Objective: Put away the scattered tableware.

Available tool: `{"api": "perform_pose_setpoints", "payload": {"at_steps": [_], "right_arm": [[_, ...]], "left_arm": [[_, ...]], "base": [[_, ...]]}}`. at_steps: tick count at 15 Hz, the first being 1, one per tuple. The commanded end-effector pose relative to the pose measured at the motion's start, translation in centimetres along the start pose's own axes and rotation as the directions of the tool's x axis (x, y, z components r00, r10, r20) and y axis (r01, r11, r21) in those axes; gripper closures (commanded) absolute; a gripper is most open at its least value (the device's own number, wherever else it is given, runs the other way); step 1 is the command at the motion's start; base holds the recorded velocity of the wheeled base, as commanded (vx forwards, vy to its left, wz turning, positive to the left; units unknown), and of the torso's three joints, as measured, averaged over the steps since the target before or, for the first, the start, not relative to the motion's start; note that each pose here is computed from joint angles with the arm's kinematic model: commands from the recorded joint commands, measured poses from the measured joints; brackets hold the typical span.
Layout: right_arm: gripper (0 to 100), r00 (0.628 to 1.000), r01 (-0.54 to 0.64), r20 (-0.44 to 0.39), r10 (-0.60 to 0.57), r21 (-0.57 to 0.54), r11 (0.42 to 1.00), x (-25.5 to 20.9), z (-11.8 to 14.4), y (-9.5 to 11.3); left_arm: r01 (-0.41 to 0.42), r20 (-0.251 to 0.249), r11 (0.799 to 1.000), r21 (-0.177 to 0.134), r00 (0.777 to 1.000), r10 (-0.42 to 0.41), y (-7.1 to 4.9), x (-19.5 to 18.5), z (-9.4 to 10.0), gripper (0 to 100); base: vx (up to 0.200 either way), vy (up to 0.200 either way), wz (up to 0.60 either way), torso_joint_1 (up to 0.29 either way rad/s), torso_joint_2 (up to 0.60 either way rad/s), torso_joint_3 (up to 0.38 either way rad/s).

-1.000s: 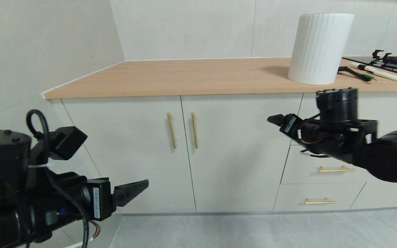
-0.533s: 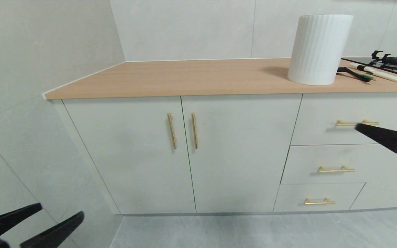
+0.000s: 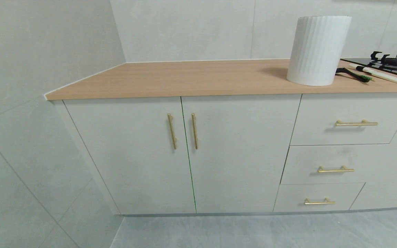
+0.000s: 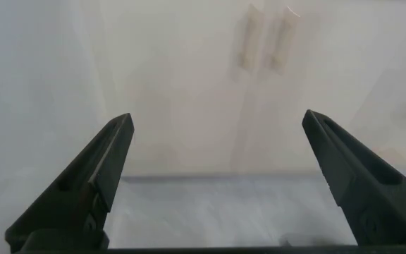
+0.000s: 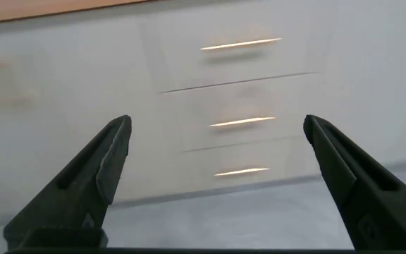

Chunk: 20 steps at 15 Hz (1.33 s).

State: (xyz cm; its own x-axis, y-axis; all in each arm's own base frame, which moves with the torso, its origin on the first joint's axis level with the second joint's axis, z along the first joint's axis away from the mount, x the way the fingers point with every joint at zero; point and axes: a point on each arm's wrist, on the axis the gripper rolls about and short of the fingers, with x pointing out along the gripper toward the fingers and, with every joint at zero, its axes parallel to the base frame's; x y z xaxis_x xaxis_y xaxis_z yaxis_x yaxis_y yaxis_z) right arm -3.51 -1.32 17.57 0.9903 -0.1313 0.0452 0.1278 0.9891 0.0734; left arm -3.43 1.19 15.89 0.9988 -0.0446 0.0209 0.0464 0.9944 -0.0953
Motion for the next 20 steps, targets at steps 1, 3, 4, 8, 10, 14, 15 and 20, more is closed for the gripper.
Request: {"api": "perform_pose_setpoints", "payload": {"at_steps": [1, 3, 4, 8, 10, 14, 15, 20], "right_arm": [[0, 0.995, 0.057, 0.086, -0.057, 0.006, 0.998, -1.7, -0.7, -0.4], [0, 0.977, 0.192, 0.107, -0.186, -0.048, 0.980, -2.4, -1.9, 0.4], [0, 0.979, 0.189, 0.088, -0.184, -0.055, 0.980, -2.0, -2.6, 0.4], [0, 0.980, 0.189, 0.081, -0.184, -0.057, 0.980, -1.2, -4.5, 0.3], [0, 0.991, 0.133, 0.036, -0.131, -0.068, 0.989, -0.3, -7.3, 0.3], [0, 0.999, -0.025, 0.044, 0.027, -0.057, 0.998, 0.6, -9.2, 0.6], [0, 0.999, -0.050, 0.014, 0.051, -0.063, 0.997, 0.6, -9.5, 0.6], [0, 0.990, -0.128, -0.060, 0.124, -0.064, 0.990, 0.6, -10.2, 0.8]], "left_arm": [[-0.049, 0.073, 0.999, -0.008, 0.996, 0.049, 0.2, -1.1, -0.3, 0], [-0.144, 0.080, 0.989, 0.039, 0.987, 0.140, -0.2, -1.2, -0.4, 0], [-0.170, 0.084, 0.984, 0.049, 0.983, 0.166, -0.3, -1.2, -0.4, 0], [-0.207, 0.083, 0.968, 0.142, 0.977, 0.197, -0.6, -1.3, -3.4, 0], [-0.206, 0.086, 0.968, 0.143, 0.977, 0.195, -0.4, -0.4, -4.8, 0], [-0.132, 0.060, 0.977, 0.169, 0.991, 0.123, -0.2, 1.0, -7.7, 0], [-0.124, 0.041, 0.977, 0.172, 0.992, 0.119, -0.2, 1.0, -7.9, 0], [-0.039, -0.022, 0.991, 0.130, 0.999, 0.042, -0.4, 1.0, -8.4, 0]], "base": [[0.000, 0.000, 0.00, 0.000, 0.00, 0.000], [0.000, 0.000, 0.00, 0.000, 0.00, 0.000], [0.000, 0.000, 0.00, 0.000, 0.00, 0.000], [0.000, 0.000, 0.00, 0.000, 0.00, 0.000], [0.000, 0.000, 0.00, 0.000, 0.00, 0.000], [0.000, 0.000, 0.00, 0.000, 0.00, 0.000], [0.000, 0.000, 0.00, 0.000, 0.00, 0.000], [0.000, 0.000, 0.00, 0.000, 0.00, 0.000]]}}
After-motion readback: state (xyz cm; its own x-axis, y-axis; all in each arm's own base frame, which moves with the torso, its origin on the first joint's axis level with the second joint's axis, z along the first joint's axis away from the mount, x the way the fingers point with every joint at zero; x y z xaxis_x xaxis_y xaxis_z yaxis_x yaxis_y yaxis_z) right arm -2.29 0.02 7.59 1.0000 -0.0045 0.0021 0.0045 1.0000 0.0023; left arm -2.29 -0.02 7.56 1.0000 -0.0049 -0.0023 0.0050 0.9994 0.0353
